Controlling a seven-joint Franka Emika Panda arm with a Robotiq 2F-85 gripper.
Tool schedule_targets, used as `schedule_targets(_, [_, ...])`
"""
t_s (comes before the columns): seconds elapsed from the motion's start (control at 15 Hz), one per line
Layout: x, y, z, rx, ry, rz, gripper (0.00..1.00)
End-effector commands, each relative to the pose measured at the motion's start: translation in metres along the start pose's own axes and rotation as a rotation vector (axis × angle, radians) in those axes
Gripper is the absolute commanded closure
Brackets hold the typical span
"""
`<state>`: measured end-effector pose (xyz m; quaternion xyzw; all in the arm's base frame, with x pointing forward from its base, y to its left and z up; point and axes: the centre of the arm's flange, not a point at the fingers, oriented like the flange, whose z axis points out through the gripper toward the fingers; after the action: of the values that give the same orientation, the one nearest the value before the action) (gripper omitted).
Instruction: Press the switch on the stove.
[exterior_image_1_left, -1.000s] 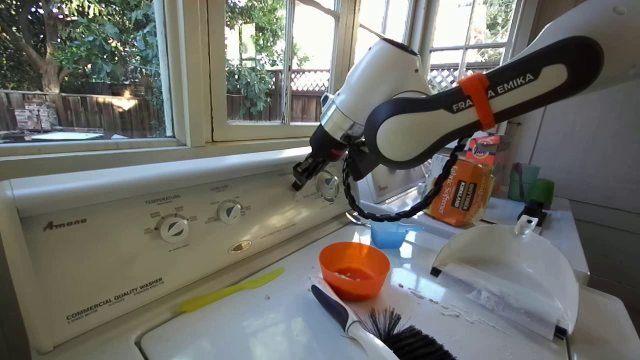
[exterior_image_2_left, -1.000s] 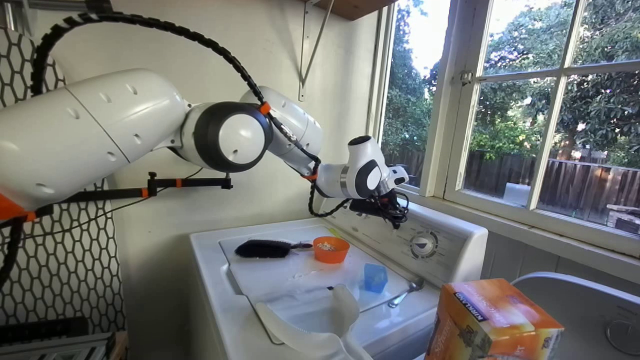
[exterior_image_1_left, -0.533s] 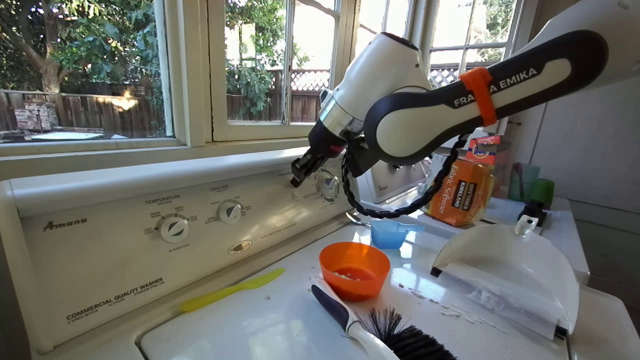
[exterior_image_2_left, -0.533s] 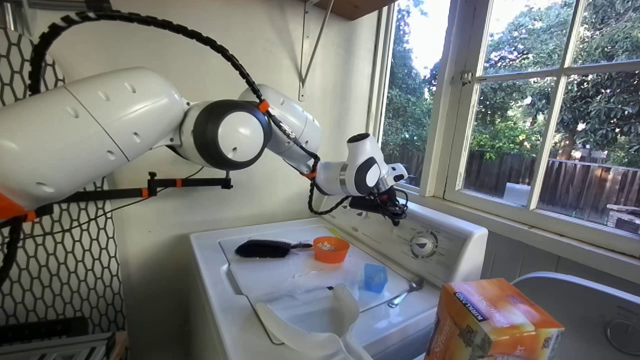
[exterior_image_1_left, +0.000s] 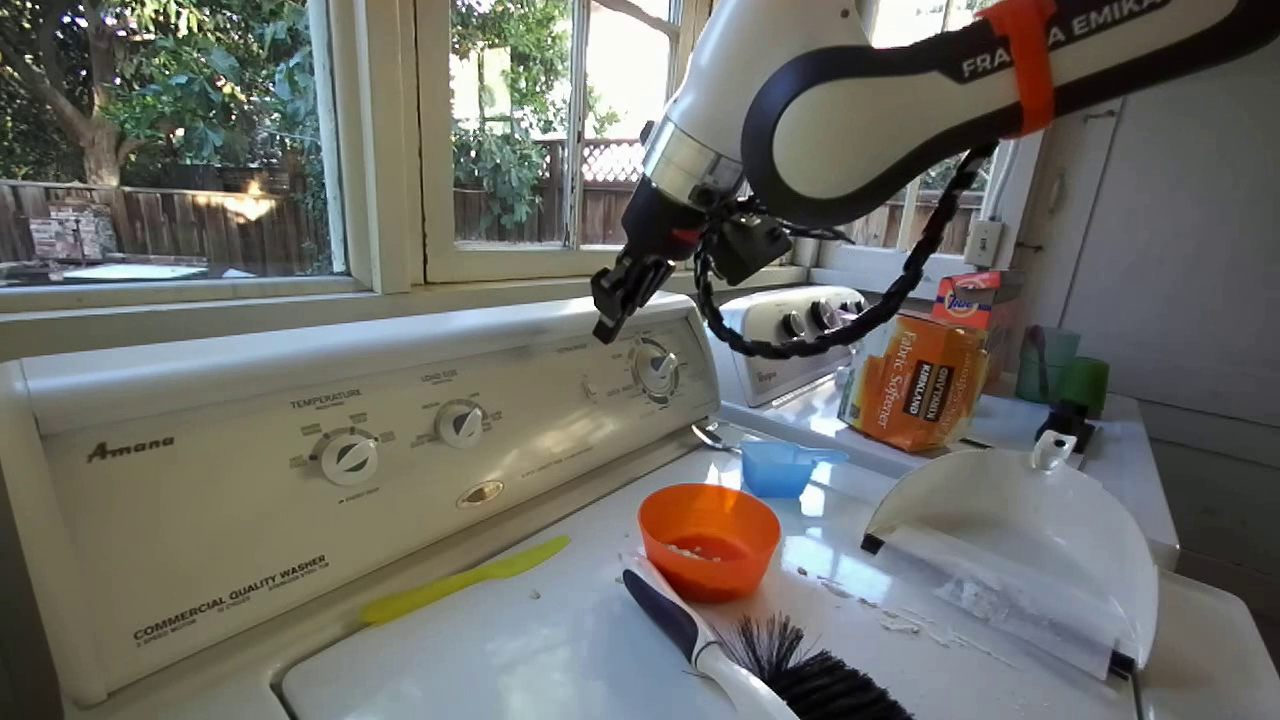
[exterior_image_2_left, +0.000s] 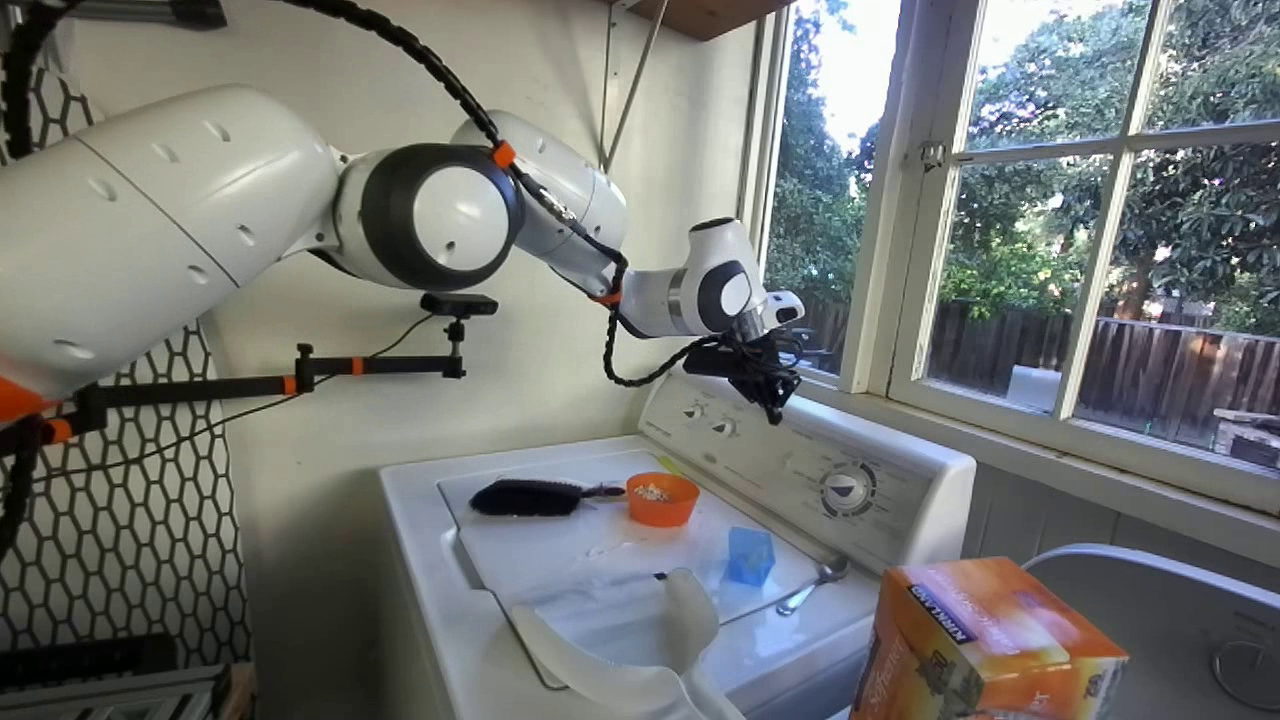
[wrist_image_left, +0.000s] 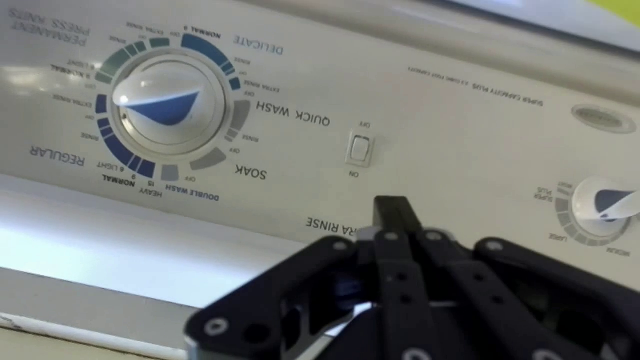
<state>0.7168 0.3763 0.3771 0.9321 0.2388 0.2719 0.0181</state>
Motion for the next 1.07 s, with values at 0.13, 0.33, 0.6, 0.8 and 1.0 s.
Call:
schedule_targets(0.13, [-0.029,-0.005,-0.031,0.026,-0.206,-0.056,0.94])
schedule_targets(0.33, [-0.037,-0.01,-0.039,0.039,-0.257,-0.065,1.0])
schedule_targets(0.6, [-0.049,-0.015,-0.047,0.039,-0.304,-0.049,0.66])
schedule_targets(0.8, [-0.055,-0.016,-0.05,0.018,-0.351,-0.025,0.44])
schedule_targets(1.0, [-0.063,-0.017,-0.054,-0.002,-0.396,0.027,0.22])
